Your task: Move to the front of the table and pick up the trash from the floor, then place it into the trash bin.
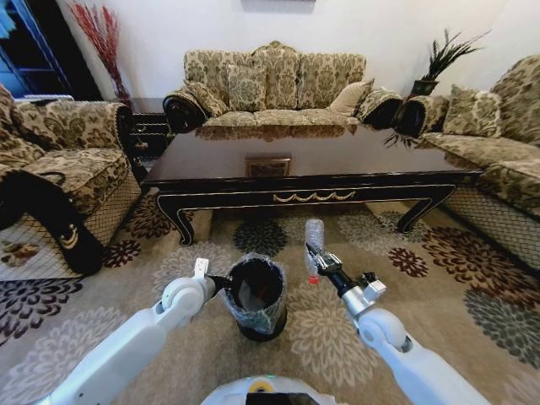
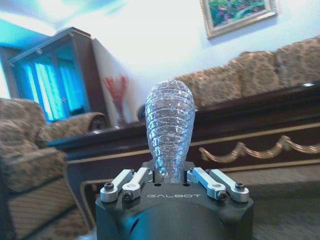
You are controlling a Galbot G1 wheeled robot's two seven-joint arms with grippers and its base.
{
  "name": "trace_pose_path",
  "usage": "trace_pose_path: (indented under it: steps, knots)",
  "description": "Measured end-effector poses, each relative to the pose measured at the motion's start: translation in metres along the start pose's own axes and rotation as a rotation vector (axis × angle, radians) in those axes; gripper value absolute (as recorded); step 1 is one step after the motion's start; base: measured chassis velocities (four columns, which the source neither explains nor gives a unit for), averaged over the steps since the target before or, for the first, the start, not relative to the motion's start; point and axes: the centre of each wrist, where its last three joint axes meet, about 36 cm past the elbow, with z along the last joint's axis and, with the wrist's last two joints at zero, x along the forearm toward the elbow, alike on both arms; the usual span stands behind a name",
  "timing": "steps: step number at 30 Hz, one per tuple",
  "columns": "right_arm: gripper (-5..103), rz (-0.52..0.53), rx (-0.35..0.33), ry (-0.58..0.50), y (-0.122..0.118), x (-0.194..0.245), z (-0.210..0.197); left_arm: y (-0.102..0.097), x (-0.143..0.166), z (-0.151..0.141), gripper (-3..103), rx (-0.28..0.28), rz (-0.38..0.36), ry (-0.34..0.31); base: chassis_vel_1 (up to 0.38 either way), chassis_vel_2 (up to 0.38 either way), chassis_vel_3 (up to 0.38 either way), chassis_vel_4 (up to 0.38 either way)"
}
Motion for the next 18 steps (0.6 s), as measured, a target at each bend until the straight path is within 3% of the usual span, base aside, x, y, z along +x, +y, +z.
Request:
trace_pose_path:
  steps: [3, 7, 18]
  knots:
    - [24, -0.041, -0.005, -0.017, 0.008, 0.0, -0.007, -0.006, -0.008, -0.008, 3, -0.023, 0.019, 0.002, 0.0, 0.0, 0.0, 0.0]
    - [24, -0.125, 0.054, 0.002, 0.014, 0.003, -0.008, -0.022, -0.019, -0.025, 3, -0.08, 0.064, 0.017, 0.0, 0.0, 0.0, 0.0]
    - [24, -0.193, 0.057, -0.005, 0.034, 0.011, -0.017, -0.052, -0.035, -0.037, 3, -0.162, 0.097, 0.034, 0.0, 0.0, 0.0, 0.0]
